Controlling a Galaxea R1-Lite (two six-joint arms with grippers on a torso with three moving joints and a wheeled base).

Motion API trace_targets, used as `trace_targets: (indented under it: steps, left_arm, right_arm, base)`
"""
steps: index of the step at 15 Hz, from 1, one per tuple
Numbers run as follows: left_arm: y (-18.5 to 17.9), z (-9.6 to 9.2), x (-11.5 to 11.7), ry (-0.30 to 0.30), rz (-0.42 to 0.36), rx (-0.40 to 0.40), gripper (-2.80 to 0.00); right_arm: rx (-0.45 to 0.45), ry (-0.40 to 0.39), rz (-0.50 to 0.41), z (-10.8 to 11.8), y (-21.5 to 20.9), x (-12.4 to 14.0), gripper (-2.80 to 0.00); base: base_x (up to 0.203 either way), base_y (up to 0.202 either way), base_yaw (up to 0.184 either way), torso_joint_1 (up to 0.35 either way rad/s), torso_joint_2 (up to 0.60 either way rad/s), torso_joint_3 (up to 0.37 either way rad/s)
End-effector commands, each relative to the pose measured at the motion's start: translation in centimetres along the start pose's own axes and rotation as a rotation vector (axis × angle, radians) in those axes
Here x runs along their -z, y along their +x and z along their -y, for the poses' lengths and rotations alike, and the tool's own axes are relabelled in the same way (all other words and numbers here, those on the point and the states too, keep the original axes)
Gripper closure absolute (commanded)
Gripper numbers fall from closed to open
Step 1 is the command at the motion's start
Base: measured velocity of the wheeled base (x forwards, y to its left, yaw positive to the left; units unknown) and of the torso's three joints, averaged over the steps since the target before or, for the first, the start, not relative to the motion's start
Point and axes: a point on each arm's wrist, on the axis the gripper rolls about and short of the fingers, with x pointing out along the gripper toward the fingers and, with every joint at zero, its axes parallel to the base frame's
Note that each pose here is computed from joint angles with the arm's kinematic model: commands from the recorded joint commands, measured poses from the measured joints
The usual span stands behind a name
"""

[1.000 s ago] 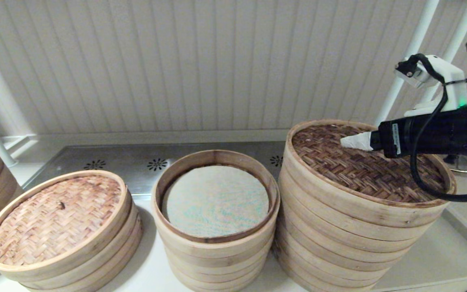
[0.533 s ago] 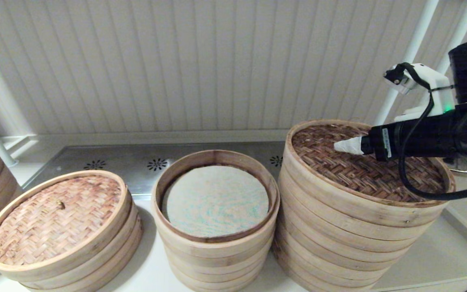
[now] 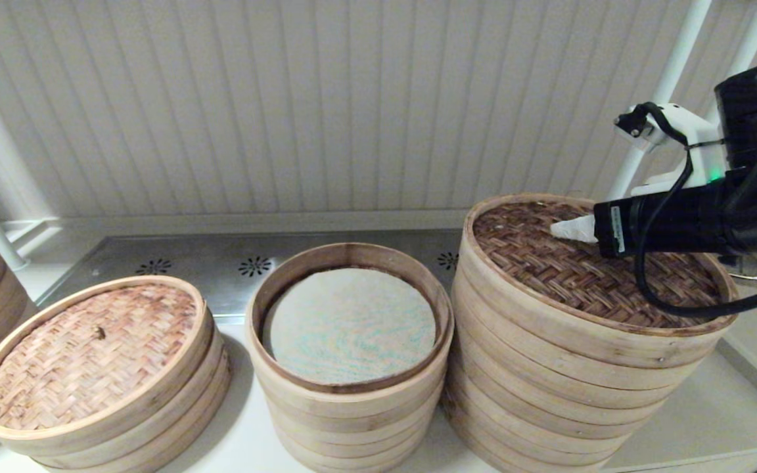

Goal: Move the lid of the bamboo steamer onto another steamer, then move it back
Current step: Pick up the steamer

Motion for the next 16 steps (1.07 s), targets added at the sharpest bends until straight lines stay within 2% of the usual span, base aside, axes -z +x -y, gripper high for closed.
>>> trace_targets:
  steps: [1, 10, 16]
  left_arm:
    - [0.0, 0.0, 0.0, -0.001, 0.001, -0.001, 0.00]
    - [0.0, 0.0, 0.0, -0.001, 0.001, -0.001, 0.00]
    - [0.0, 0.0, 0.0, -0.001, 0.001, -0.001, 0.00]
  right_arm:
    - [0.001, -0.002, 0.000, 0.0, 0.0, 0.0, 0.00]
    - [0.004, 0.000, 0.018, 0.1, -0.4, -0.2, 0.00]
    - [-0.003, 0.004, 0.072, 0.1, -1.7, -1.1, 0.00]
  base:
    - [0.000, 0.000, 0.000, 0.000, 0.00, 0.000]
    - [0.000, 0.000, 0.000, 0.000, 0.00, 0.000]
    - [0.000, 0.000, 0.000, 0.000, 0.00, 0.000]
